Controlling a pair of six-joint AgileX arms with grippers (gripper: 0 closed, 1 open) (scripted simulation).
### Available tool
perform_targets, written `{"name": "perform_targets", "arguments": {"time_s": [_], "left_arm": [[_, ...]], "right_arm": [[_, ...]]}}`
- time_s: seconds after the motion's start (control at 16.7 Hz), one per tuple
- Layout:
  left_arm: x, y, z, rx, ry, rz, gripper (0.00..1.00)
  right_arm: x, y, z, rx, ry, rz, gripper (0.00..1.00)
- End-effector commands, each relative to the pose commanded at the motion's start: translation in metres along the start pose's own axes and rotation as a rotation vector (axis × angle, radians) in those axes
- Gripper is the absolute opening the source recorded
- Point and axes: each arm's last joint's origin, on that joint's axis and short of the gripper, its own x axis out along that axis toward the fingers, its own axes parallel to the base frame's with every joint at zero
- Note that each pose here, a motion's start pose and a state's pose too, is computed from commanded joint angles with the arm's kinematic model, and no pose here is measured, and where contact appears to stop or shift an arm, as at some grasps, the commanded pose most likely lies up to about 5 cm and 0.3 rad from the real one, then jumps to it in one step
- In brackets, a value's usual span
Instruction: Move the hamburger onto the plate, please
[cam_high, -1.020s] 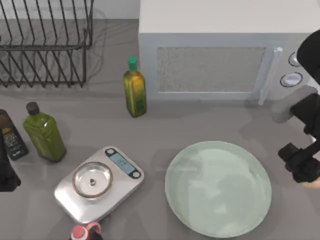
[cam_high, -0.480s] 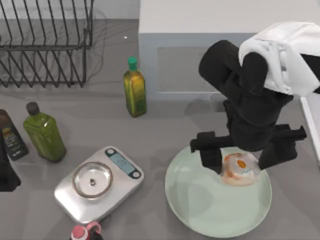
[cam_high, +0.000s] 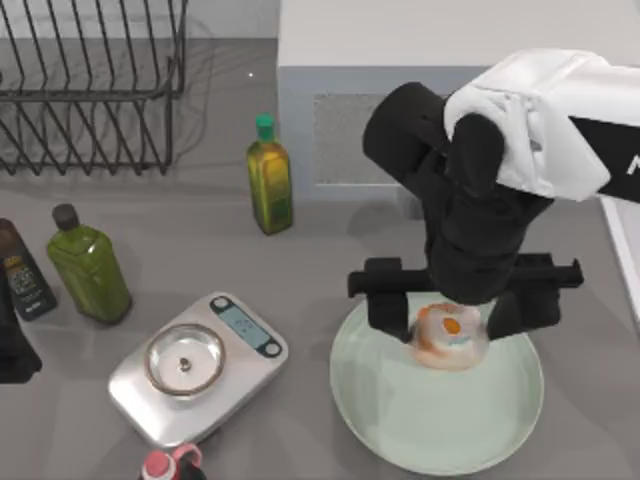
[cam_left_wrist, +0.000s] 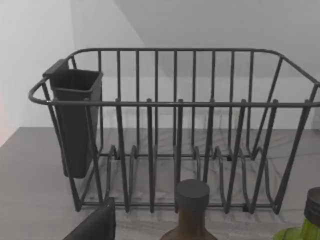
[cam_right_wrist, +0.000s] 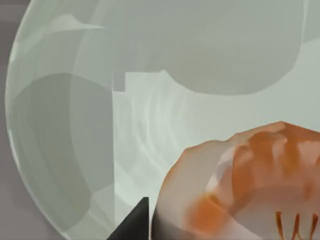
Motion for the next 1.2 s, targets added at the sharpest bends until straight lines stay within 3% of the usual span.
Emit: {"name": "perform_targets", "arguments": {"time_s": [0.54, 0.78, 1.2], "left_arm": [[0.000, 0.000, 0.000, 0.000, 0.000, 0.000, 1.00], [0.000, 0.000, 0.000, 0.000, 0.000, 0.000, 1.00], [0.000, 0.000, 0.000, 0.000, 0.000, 0.000, 1.00]], "right_arm": [[0.044, 0.000, 0.000, 0.000, 0.000, 0.001, 0.00], [0.045, 0.000, 0.000, 0.000, 0.000, 0.000, 0.00], [0.045, 0.000, 0.000, 0.000, 0.000, 0.000, 0.53]]}}
